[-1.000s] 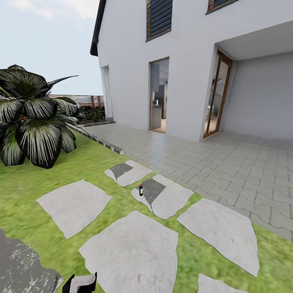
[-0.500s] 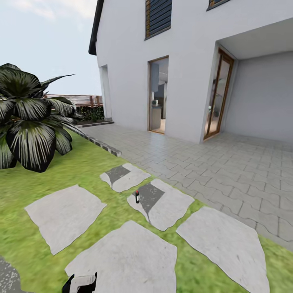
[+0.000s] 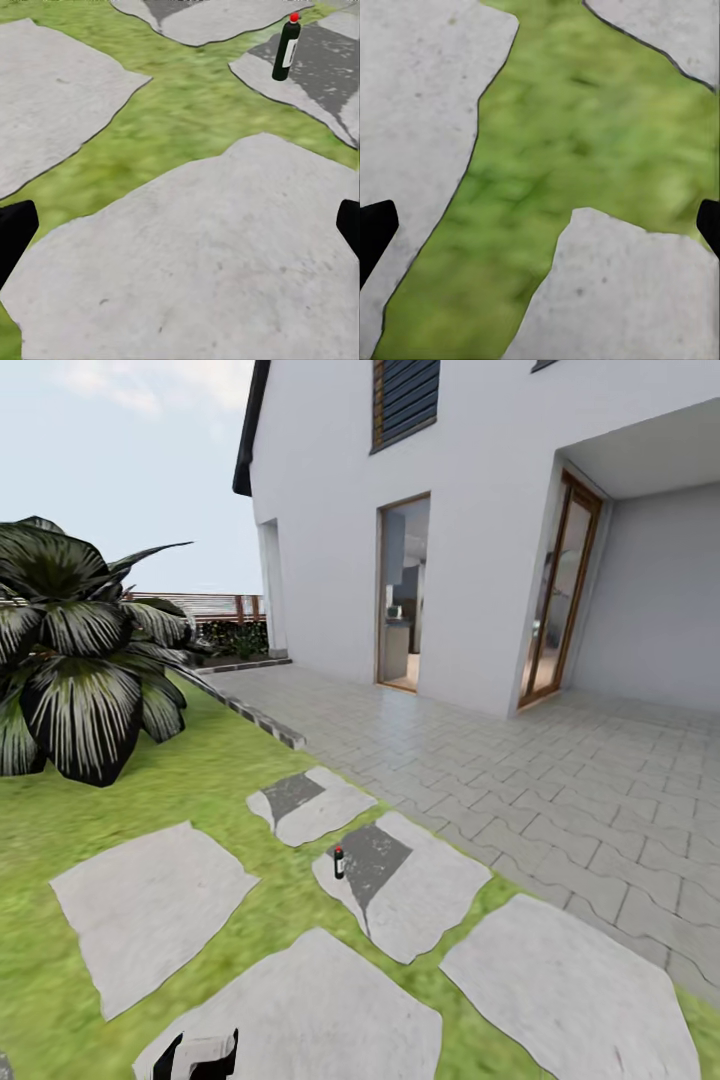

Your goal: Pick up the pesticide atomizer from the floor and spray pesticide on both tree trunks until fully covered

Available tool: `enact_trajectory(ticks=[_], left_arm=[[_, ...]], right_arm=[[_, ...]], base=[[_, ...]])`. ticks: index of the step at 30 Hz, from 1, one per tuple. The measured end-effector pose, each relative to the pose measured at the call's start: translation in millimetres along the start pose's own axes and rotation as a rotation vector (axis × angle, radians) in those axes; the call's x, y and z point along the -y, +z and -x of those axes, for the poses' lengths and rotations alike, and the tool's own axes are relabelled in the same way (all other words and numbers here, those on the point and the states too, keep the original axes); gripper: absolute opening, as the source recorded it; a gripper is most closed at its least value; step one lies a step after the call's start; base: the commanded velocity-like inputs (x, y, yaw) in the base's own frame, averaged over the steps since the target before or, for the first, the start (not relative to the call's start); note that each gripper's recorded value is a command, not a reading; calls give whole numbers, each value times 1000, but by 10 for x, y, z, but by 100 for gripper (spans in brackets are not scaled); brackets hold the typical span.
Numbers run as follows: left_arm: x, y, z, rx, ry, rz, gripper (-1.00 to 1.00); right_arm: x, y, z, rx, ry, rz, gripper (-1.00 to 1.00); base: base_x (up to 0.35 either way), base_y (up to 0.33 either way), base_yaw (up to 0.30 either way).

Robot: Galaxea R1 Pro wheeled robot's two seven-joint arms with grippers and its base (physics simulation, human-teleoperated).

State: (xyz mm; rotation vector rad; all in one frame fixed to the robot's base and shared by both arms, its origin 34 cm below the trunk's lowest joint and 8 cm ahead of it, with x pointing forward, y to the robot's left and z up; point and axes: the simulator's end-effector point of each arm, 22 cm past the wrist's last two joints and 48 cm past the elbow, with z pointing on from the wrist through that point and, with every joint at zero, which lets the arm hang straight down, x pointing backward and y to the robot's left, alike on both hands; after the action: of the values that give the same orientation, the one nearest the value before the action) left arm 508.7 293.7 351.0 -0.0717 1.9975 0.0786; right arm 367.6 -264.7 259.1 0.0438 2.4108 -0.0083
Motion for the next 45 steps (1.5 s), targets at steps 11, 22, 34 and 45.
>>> enact_trajectory(ticks=[11,22,34,45], left_arm=[[-1,0,0,0,0,0,100],[-1,2,1,0,0,0,100],[1,2,33,7,-1,0,100],[2,4,79,17,-2,0,100]], right_arm=[[5,-1,-10,-2,0,0,100],[-2,2,14,4,-2,1,100],[-6,3,52,12,1,1,100],[-8,2,91,22,1,1,100]], base=[[293,-110,1],[178,245,0],[127,300,-186],[93,310,-234]])
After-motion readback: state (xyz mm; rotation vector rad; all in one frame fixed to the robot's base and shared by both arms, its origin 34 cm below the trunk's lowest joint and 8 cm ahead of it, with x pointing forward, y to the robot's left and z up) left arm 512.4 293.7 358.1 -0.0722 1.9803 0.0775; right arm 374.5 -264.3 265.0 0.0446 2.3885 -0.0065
